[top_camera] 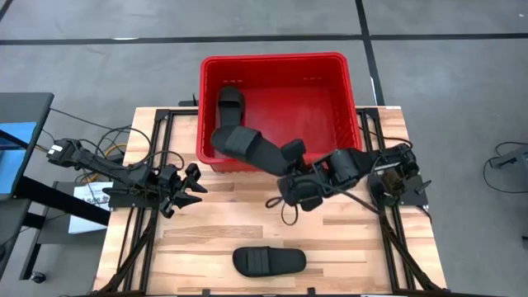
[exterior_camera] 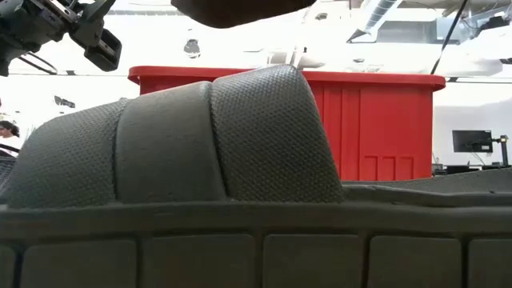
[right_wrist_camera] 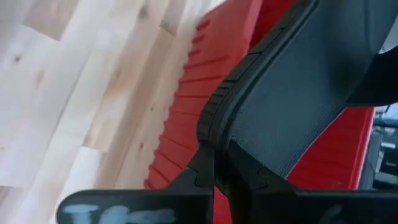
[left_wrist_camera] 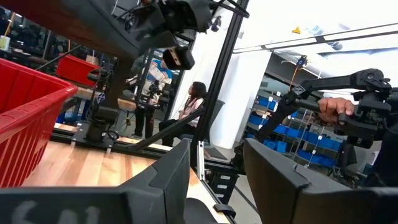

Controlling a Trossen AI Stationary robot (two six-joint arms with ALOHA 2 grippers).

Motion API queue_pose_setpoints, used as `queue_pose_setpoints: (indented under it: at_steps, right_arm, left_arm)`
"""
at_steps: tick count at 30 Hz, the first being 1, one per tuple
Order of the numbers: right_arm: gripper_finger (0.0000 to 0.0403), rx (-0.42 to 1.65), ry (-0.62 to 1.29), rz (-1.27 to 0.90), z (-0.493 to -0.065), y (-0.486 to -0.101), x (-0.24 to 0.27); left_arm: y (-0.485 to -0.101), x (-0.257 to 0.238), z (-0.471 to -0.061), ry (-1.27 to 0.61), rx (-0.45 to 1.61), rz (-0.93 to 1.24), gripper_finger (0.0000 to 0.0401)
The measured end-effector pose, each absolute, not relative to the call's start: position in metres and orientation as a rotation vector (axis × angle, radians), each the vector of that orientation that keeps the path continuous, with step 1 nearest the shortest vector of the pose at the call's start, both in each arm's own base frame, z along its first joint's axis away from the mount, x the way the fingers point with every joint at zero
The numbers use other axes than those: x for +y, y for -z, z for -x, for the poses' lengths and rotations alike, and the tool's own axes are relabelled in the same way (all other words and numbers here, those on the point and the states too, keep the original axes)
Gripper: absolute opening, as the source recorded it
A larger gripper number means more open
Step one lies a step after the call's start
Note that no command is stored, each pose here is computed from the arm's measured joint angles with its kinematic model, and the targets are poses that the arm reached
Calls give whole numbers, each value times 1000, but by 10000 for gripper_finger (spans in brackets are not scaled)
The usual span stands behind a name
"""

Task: Pick and place slides into bin
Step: Put the black slipper into the red bin

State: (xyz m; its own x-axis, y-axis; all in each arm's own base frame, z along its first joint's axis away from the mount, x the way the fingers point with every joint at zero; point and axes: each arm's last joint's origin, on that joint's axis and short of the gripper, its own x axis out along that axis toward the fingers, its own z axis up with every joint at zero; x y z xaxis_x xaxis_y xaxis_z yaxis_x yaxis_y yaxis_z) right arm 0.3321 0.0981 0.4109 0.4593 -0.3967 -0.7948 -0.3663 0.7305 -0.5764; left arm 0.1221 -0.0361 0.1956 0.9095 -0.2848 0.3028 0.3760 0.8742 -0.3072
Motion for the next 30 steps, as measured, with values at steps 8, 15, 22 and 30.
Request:
queue_pose_setpoints:
  at_steps: [8, 15, 22, 30]
  right_arm:
    - [2, 1157, 123, 769, -339, -411, 70]
    - [1, 1181, 247, 679, -344, -412, 39]
    - [1, 1198, 352, 575, -346, -412, 9]
    - [1, 1213, 457, 474, -345, -411, -23]
  left_arm:
    - [-196, -36, -122, 349, -253, 371, 142]
    - [-196, -36, -122, 349, -253, 373, 142]
    - [-196, -36, -122, 349, -252, 373, 142]
    - [-196, -36, -122, 349, -253, 374, 142]
